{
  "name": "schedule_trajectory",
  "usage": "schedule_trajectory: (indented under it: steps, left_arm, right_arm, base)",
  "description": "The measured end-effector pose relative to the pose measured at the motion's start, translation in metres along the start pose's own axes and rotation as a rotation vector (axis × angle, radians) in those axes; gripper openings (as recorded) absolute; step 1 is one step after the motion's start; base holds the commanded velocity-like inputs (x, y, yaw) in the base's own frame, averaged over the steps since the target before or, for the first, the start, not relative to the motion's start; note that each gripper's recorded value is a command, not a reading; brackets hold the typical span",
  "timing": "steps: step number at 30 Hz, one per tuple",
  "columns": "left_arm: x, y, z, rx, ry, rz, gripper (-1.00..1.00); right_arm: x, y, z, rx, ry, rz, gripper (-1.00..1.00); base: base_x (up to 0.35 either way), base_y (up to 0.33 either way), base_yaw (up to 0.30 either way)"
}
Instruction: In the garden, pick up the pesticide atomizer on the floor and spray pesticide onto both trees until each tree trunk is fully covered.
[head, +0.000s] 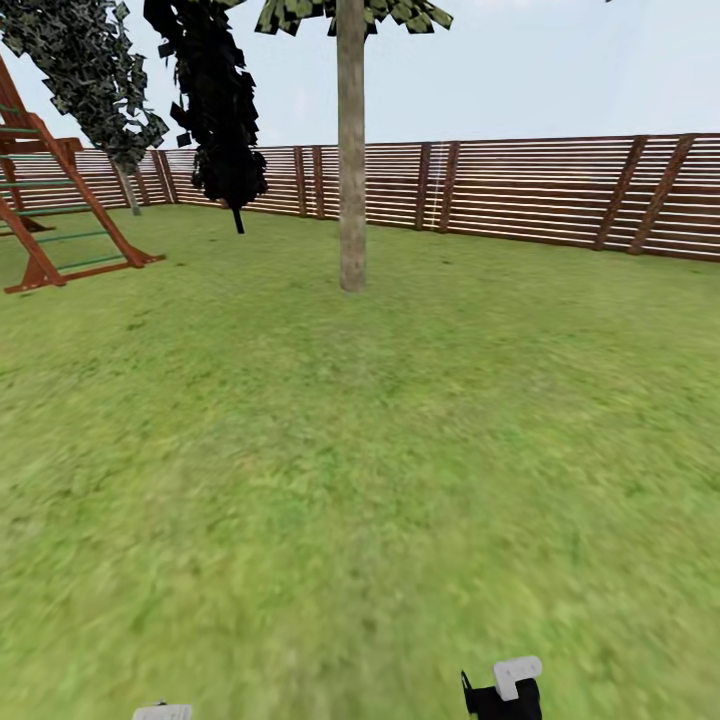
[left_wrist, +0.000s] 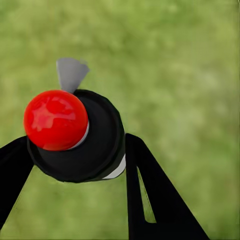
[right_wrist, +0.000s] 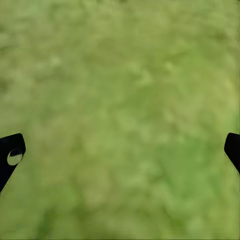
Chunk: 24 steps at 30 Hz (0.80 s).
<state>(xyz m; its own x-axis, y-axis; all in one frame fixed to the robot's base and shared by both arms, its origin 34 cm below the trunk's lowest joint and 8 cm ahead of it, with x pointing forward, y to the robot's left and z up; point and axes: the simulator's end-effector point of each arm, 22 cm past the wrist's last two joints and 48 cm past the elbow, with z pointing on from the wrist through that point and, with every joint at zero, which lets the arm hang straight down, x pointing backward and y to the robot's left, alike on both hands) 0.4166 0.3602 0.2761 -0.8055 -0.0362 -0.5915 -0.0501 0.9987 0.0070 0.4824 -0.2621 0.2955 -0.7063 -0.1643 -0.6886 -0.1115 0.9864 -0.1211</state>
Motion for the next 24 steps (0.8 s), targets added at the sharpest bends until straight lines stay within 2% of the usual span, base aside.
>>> schedule_trajectory:
  steps: [24]
  left_arm:
    - [0.0003,0.0,-0.0001,0.0,0.001,0.0,-1.0]
  right_arm:
    - [0.0,0.0011,-0.0001,-0.002,0.0,0.0,1.0]
  base:
    - [0.34,0.0,0.0]
